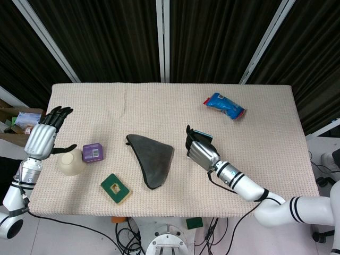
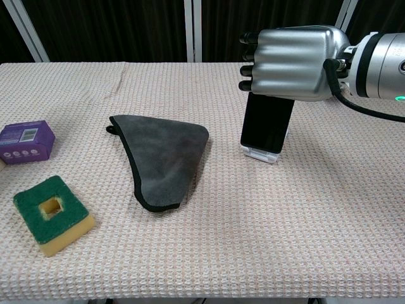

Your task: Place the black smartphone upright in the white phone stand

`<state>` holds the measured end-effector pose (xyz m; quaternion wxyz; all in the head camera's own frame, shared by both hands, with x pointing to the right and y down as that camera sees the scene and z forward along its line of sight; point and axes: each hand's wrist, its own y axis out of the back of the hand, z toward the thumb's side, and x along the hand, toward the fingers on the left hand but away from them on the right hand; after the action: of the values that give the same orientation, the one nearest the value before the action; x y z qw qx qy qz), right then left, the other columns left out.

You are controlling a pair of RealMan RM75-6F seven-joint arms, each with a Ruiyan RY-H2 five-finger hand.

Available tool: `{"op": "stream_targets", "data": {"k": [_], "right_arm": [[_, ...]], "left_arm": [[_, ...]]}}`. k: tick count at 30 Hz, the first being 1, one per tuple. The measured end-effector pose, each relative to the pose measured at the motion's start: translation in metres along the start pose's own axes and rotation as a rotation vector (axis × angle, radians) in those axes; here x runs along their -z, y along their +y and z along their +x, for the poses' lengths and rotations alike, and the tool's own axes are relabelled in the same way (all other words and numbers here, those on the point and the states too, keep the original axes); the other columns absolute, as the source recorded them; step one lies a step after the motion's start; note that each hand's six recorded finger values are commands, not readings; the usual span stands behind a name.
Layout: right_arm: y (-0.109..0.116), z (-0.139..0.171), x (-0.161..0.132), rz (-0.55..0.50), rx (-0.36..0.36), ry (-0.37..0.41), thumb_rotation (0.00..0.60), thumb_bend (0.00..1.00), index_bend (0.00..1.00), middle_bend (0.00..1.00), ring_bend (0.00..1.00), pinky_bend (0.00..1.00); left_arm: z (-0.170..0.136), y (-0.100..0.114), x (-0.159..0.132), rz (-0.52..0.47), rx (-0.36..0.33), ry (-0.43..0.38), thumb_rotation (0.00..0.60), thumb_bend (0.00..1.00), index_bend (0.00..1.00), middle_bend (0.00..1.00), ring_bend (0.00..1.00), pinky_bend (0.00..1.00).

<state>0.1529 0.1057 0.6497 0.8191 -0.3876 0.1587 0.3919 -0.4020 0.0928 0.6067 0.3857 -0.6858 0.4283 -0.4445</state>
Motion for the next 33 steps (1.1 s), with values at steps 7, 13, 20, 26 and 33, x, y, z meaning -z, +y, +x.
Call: {"op": "stream_targets", "data": {"k": [7,13,20,26,33], "right_arm": [[0.001,0.000,-0.004,0.002,-0.005,0.007,0.600,0.62,0.76,0.51,0.47,0.15],[0.001,0.000,-0.006,0.004,-0.012,0.005,0.600,0.62,0.76,0.51,0.47,0.15],[0.000,0.001,-0.009,0.007,-0.027,0.001,0.600,0.62,0.76,0.50,0.46,0.15],[0.000,0.000,-0.012,0.009,-0.031,0.003,0.600,0.62,0.76,0.49,0.46,0.15],[-0.003,0.001,-0.014,0.007,-0.046,0.005,0.600,0.61,0.69,0.45,0.40,0.13]], "left_arm": [[0.000,-0.001,0.000,-0.004,0.004,-0.002,0.596,0.07,0.11,0.09,0.06,0.18],[0.000,0.000,0.002,-0.006,0.001,-0.001,0.596,0.07,0.11,0.09,0.06,0.18],[0.000,0.000,0.003,-0.002,0.005,-0.001,0.598,0.07,0.11,0.09,0.06,0.18],[-0.001,0.001,0.005,-0.003,0.003,0.001,0.596,0.07,0.11,0.09,0.06,0.18],[-0.001,0.001,0.005,-0.002,0.004,0.002,0.599,0.07,0.11,0.09,0.06,0.18]]}}
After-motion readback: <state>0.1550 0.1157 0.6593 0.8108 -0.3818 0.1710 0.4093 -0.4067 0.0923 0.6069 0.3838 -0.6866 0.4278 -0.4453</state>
